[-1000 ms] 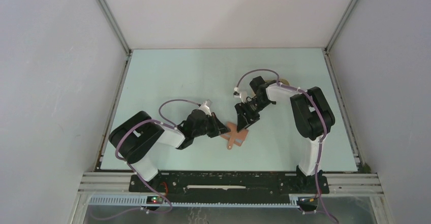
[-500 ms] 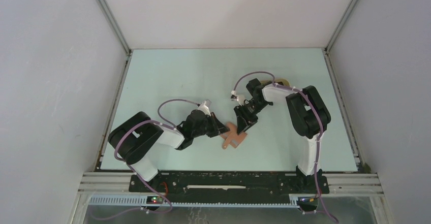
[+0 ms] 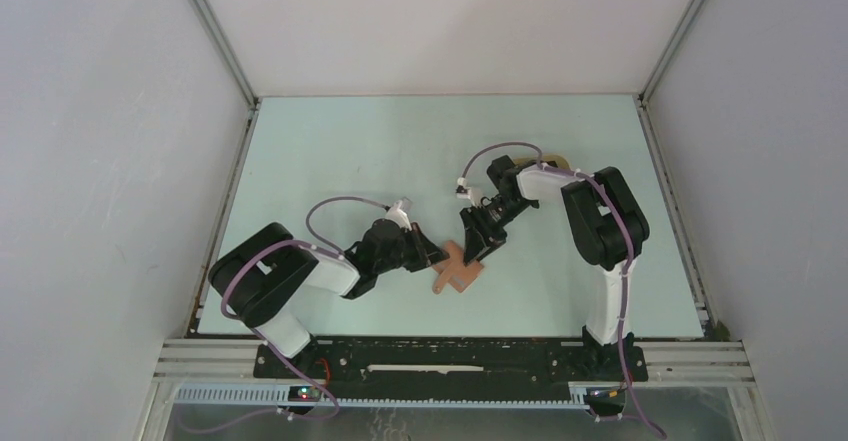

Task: Put the credit cards into the card holder
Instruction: Close the card holder at the center of the board.

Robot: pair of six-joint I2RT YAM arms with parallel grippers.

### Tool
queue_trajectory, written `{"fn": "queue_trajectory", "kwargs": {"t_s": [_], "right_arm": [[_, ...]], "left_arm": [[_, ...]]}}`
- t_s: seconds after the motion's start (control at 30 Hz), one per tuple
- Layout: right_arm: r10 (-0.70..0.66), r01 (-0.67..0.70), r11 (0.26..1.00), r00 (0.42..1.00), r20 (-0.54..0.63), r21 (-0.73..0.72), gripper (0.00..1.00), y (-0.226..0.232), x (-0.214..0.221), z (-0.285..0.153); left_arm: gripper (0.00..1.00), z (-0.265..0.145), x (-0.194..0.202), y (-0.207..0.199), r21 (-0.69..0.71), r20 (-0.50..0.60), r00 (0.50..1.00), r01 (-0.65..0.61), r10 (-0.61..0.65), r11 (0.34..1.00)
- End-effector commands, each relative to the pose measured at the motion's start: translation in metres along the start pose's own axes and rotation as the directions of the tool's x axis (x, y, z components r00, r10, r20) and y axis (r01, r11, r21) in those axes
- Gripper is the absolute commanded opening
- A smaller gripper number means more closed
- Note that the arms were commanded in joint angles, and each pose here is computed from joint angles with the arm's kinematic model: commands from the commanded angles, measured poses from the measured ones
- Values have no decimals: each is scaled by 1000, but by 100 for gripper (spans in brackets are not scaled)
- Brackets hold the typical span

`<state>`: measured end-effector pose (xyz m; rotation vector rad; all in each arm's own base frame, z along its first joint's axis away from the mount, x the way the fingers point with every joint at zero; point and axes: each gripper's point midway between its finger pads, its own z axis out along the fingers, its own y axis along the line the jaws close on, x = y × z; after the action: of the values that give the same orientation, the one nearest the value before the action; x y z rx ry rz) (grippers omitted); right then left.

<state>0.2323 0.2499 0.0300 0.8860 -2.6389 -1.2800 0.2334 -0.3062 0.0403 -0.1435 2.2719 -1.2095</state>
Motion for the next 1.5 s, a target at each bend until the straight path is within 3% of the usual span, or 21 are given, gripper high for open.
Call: {"fn": "queue_trajectory", "kwargs": {"t_s": [0.0,0.43,0.57,0.8,0.93,1.47], "right_arm": [[50,-49,998,999,14,-41,62,-5,-1,2],[75,-74,995,997,-6,72,41,-23,2,15],[56,-55,993,998,-12,100,40,-24,1,17],[60,-58,992,998,-15,112,36,-26,2,19],[91,-91,991,996,0,100,33,-30,0,17],[120,-120,991,993,9,52,30,-27,0,14]], "left_arm": [[0,-7,-3,1,-8,36,999,-19,20,1000],[3,-9,-6,-1,-15,47,999,-24,24,1000],[16,-20,-13,-13,1,75,996,-41,41,999],[53,-54,-10,-5,-112,107,989,-89,101,990],[64,-64,4,7,-122,96,994,-38,50,992],[74,-47,13,11,-25,156,942,304,-297,952]]}}
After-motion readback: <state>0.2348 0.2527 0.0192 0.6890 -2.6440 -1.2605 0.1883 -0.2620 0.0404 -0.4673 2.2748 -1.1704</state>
